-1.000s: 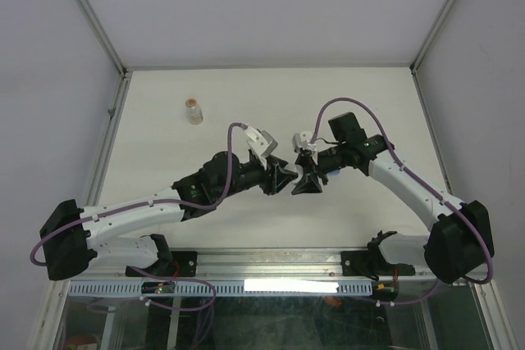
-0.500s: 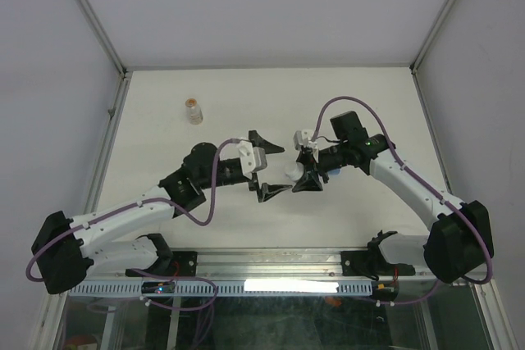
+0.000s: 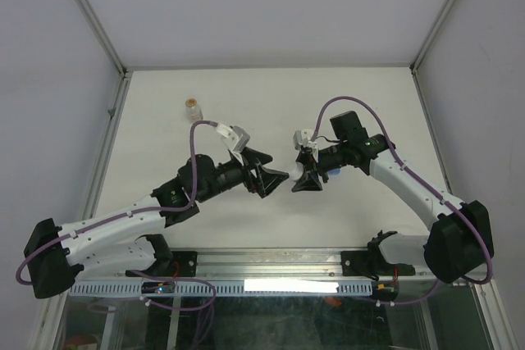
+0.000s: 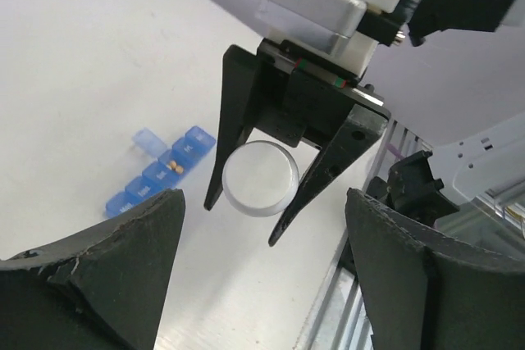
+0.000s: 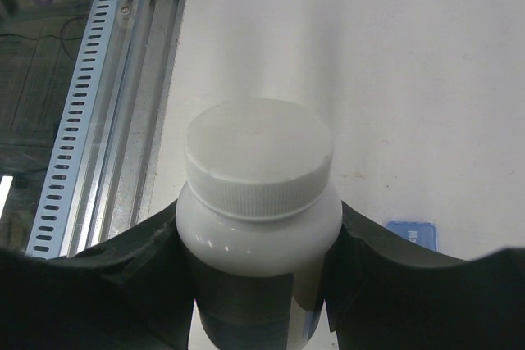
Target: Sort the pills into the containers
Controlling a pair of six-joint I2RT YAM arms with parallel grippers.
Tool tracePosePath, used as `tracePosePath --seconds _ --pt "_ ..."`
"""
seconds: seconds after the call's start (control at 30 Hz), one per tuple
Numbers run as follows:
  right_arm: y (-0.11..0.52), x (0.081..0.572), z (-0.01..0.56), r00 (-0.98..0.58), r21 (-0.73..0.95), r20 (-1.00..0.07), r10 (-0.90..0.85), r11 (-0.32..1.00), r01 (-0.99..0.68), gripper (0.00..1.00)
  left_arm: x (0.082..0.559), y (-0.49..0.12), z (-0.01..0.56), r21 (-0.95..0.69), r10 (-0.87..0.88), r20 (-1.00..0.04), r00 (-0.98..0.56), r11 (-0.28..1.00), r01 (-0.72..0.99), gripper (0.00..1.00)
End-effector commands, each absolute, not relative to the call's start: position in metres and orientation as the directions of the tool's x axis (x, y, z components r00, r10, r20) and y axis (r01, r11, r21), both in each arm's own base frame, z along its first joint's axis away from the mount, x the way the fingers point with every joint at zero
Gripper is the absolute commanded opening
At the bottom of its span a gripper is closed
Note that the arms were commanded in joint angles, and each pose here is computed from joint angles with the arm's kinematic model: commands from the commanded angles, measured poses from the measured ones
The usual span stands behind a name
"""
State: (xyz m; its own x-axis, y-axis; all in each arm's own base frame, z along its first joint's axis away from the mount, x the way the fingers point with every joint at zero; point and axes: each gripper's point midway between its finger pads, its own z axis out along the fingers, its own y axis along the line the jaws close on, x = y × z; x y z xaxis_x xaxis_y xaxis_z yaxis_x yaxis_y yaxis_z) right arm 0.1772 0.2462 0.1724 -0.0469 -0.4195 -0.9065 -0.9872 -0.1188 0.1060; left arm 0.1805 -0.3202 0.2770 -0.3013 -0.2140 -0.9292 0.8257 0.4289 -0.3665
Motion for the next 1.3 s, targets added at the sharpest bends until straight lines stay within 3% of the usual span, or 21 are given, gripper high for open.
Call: tracePosePath --seconds 0.0,0.53,0.67,0.77,0.93,1.03,1.07,1.13,1.23,1.27 --pt "0.252 0.188 0.195 0.024 0.024 -0.927 -0.374 -0.125 -0.992 0.0 0.192 -0.331 0.285 -0.444 -0.238 -0.895 -0.378 0.561 0.699 0.79" --pt "0.252 0.187 0.196 0.027 0.022 -0.928 -0.371 -0.127 -0.992 0.0 0.196 -0.368 0.27 -0.394 -0.108 -0.906 -0.408 0.564 0.726 0.56" --pt "0.252 0.187 0.196 0.027 0.021 -0.928 -0.371 -0.125 -0.992 0.0 0.193 -0.374 0.266 -0.378 -0.074 -0.911 -0.405 0.543 0.75 0.41" --pt "0.252 0.187 0.196 0.028 0.021 -0.928 -0.371 -0.126 -0.992 0.0 0.186 -0.377 0.266 -0.332 -0.034 -0.93 -0.365 0.497 0.802 0.21" --pt "0.252 0.187 0.197 0.027 0.022 -0.929 -0.37 -0.128 -0.992 0.0 0.157 -0.379 0.263 -0.064 0.079 -0.993 -0.087 0.253 0.965 0.12" --pt "0.252 0.186 0.198 0.028 0.021 -0.929 -0.368 -0.128 -0.992 0.0 0.153 -0.372 0.267 0.049 0.067 -0.997 0.037 0.179 0.983 0.21" --pt "0.252 0.186 0.198 0.028 0.021 -0.929 -0.368 -0.128 -0.992 0.0 0.157 -0.367 0.27 0.042 0.052 -0.998 0.032 0.197 0.98 0.31" --pt "0.252 0.186 0.198 0.031 0.018 -0.93 -0.367 -0.128 -0.992 0.0 0.175 -0.355 0.279 -0.036 -0.006 -0.999 -0.036 0.282 0.959 0.69" --pt "0.252 0.187 0.198 0.03 0.019 -0.93 -0.367 -0.128 -0.992 0.0 0.189 -0.338 0.29 -0.17 -0.121 -0.984 -0.135 0.368 0.914 0.93" --pt "0.252 0.187 0.198 0.03 0.018 -0.93 -0.367 -0.128 -0.992 0.0 0.192 -0.334 0.293 -0.213 -0.16 -0.974 -0.162 0.392 0.895 0.96"
